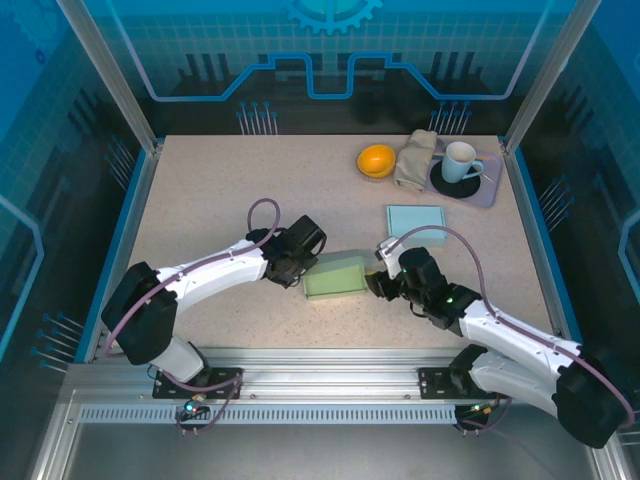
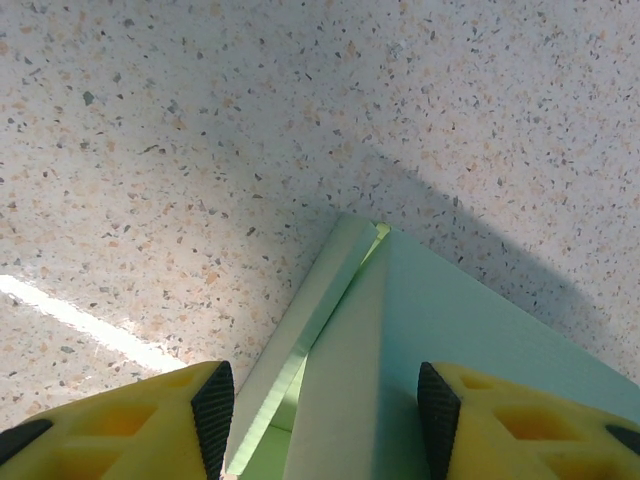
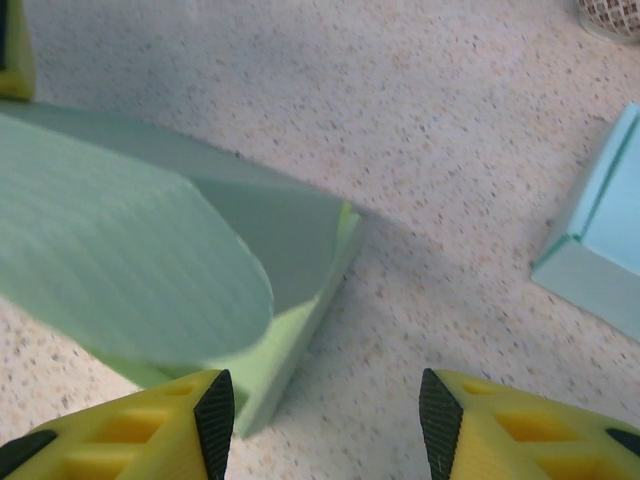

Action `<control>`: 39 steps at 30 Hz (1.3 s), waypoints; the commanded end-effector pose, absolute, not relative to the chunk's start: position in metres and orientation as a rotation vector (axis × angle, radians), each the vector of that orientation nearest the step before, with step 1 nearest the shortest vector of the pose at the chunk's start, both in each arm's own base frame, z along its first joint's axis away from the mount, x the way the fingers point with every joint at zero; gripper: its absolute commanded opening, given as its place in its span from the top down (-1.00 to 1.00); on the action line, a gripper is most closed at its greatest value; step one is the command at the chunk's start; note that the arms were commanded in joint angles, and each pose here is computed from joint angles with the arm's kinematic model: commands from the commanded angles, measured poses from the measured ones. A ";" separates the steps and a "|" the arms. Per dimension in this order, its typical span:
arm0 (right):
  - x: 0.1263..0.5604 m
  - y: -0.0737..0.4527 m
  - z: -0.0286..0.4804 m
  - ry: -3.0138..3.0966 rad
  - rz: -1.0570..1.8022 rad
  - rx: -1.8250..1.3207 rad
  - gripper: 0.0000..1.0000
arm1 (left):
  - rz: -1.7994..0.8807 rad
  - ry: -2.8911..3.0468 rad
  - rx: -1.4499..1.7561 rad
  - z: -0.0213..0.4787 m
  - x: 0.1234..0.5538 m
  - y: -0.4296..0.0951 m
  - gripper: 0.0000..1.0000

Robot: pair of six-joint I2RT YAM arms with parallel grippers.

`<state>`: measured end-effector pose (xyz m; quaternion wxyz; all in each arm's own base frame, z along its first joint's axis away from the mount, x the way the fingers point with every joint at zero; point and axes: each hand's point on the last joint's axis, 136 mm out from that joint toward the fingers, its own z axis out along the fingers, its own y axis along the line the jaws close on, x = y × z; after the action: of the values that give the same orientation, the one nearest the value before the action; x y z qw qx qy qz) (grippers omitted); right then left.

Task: Fold the paper box

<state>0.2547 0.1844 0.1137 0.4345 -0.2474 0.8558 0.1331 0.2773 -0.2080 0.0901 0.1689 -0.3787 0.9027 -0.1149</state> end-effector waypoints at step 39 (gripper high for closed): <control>0.277 0.240 0.144 2.236 0.495 -0.378 1.00 | -0.349 2.657 -1.062 0.086 0.287 -0.234 -0.10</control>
<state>0.2840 0.2091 0.1168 0.4003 -0.1730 0.8913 0.1246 0.2877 -0.2301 0.0984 0.1444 -0.3725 0.9072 -0.1316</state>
